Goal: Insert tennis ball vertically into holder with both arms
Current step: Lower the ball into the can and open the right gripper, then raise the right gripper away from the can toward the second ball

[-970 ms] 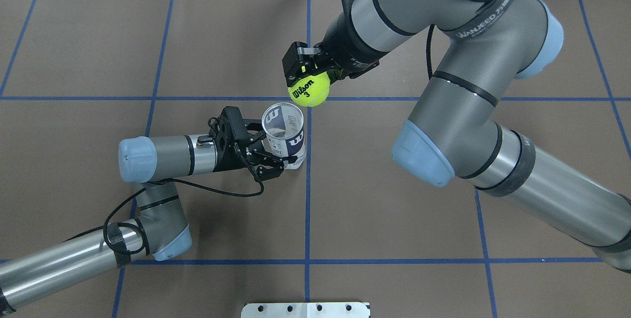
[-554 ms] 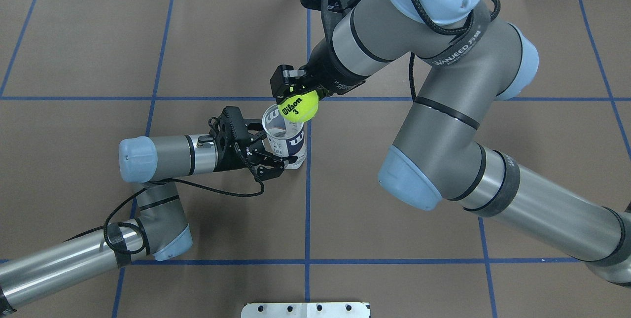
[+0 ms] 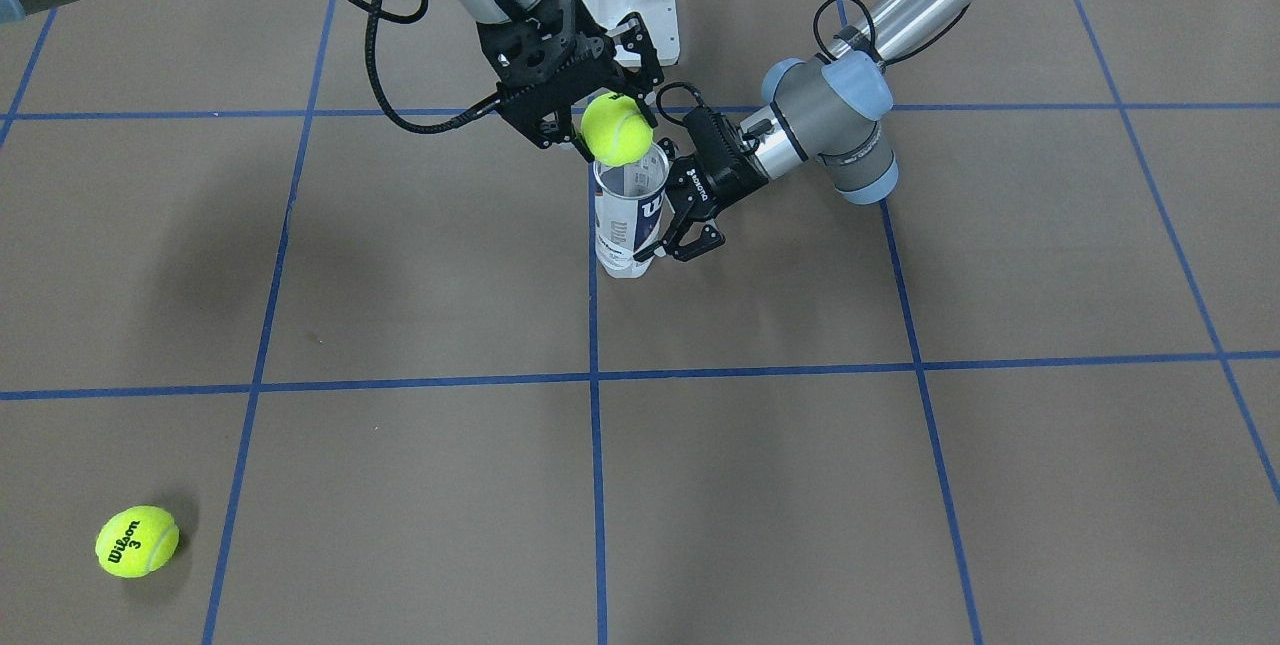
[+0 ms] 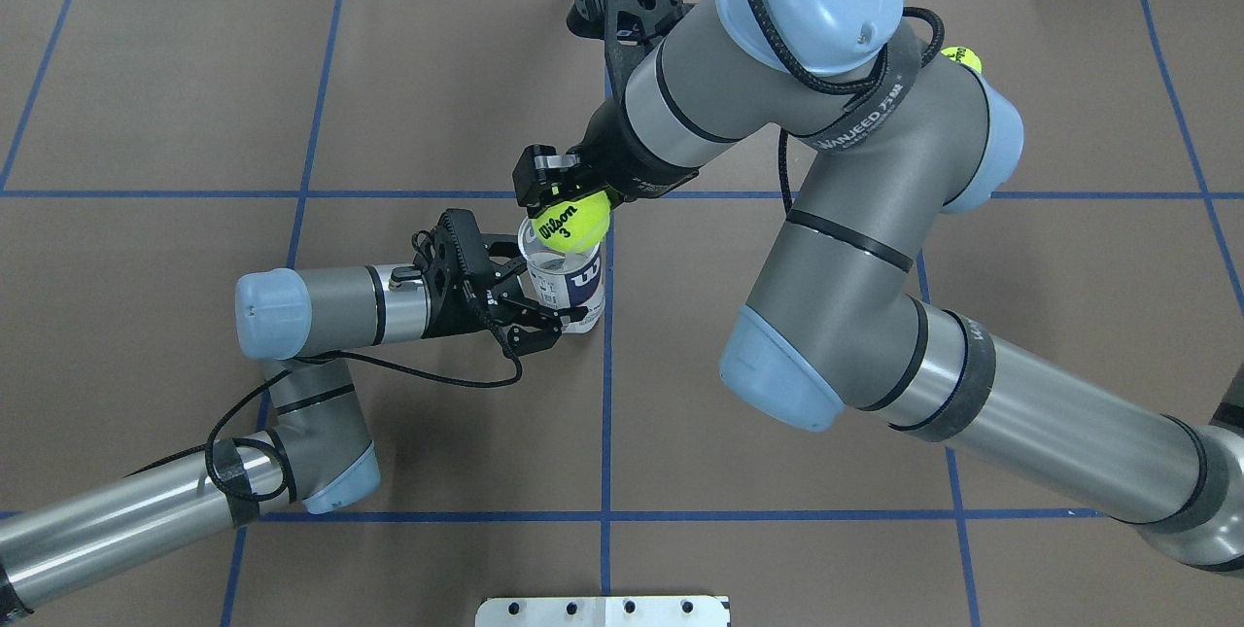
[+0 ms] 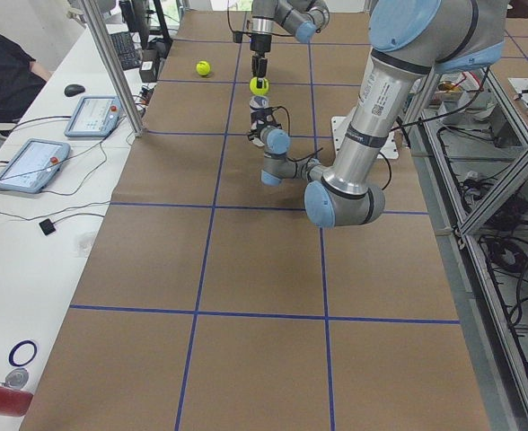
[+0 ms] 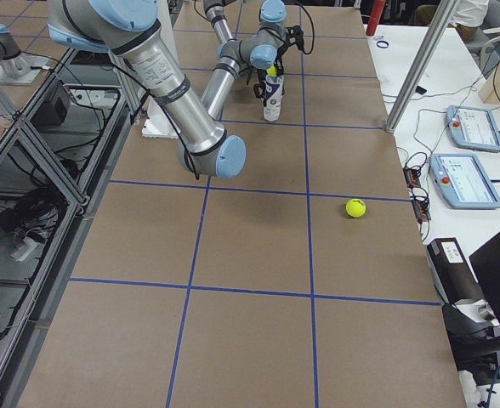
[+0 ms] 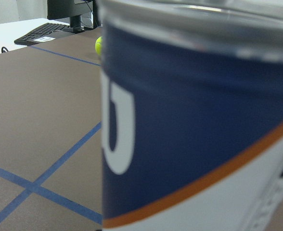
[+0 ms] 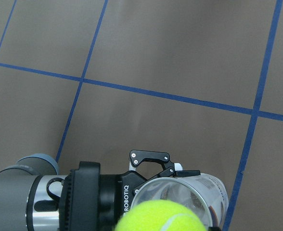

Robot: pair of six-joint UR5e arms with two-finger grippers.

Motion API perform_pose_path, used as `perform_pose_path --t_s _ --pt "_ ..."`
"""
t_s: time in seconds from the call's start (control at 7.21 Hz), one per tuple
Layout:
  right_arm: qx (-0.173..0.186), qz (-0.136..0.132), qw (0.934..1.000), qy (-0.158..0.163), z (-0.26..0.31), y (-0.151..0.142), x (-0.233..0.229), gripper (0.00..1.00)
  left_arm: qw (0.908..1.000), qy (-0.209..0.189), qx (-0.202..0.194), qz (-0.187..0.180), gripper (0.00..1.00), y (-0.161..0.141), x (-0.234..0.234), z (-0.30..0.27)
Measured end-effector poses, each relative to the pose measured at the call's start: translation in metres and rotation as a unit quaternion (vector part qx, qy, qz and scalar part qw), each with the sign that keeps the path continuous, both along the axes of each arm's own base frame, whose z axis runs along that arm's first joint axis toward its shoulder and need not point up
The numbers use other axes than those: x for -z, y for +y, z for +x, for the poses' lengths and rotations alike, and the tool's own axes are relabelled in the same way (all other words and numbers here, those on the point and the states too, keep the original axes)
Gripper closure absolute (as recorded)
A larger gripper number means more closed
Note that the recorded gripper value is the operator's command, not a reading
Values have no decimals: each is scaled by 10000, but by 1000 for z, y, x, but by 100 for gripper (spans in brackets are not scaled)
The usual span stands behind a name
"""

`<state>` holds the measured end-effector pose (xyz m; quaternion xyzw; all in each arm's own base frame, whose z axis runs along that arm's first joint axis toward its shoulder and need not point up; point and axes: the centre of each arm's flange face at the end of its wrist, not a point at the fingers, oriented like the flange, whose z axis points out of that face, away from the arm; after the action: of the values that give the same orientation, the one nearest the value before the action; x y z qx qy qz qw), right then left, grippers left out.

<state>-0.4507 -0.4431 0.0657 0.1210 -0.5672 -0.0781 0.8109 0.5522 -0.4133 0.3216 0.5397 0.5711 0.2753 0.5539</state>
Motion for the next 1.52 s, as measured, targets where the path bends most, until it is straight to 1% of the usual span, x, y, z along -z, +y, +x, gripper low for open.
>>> perform_pose_path --t_s 0.28,0.42,0.55,0.83,0.97,1.11,1.52 --pt "-13 -16 10000 17 -5 -3 3 74 10000 11 3 5 25 0 2 1" --pt "-17 -23 10000 24 -6 -4 3 61 10000 10 3 4 25 0 3 1" --pt "-21 -28 10000 28 -6 -4 3 52 10000 12 3 6 25 -1 3 1" --pt "-36 -34 10000 29 -6 -5 3 24 10000 12 3 5 25 -1 3 1" --pt "-101 -79 9999 26 -6 -5 4 16 10000 10 3 5 25 -1 3 1" --pt "-198 -147 9997 21 -6 -6 5 9 10000 10 3 6 25 -1 3 1" --pt "-276 -197 9994 7 -6 -7 7 3 10000 0 11 6 25 -1 3 1"
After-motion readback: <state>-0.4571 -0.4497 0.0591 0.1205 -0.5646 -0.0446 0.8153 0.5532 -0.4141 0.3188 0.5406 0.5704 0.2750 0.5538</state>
